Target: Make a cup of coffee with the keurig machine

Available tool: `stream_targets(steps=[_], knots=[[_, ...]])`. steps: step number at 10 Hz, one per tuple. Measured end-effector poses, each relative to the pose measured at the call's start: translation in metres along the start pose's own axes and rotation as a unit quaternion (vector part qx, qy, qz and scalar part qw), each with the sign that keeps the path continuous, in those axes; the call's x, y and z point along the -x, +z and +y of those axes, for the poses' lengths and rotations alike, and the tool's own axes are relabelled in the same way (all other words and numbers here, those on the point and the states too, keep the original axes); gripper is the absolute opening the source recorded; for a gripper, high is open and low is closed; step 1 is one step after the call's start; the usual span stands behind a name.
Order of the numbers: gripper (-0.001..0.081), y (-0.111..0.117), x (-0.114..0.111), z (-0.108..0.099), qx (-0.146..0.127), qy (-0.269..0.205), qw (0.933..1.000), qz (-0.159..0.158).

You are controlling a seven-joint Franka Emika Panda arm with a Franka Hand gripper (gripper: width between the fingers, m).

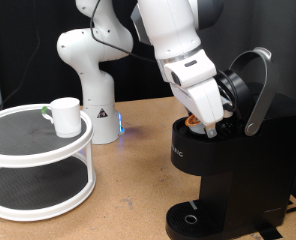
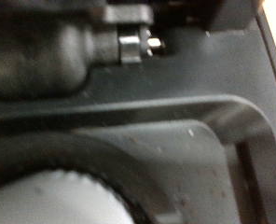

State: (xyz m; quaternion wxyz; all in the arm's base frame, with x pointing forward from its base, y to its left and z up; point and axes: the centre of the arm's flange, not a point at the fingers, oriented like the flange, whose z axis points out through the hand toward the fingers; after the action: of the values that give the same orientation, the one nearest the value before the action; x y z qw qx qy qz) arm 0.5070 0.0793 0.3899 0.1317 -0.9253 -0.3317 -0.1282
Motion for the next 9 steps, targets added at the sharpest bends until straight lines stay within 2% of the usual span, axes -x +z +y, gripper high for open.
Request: stream_targets(steps=[4, 7, 9], knots=[[0.0802, -0.019, -0.006, -0.004, -0.016, -0.007, 0.9996, 0.021], [0.0802, -0.031, -0.002, -0.006, -0.037, -0.015, 0.9992, 0.002], [0.0802, -0.034, 0.004, -0.011, -0.051, -0.029, 0.9980, -0.022]])
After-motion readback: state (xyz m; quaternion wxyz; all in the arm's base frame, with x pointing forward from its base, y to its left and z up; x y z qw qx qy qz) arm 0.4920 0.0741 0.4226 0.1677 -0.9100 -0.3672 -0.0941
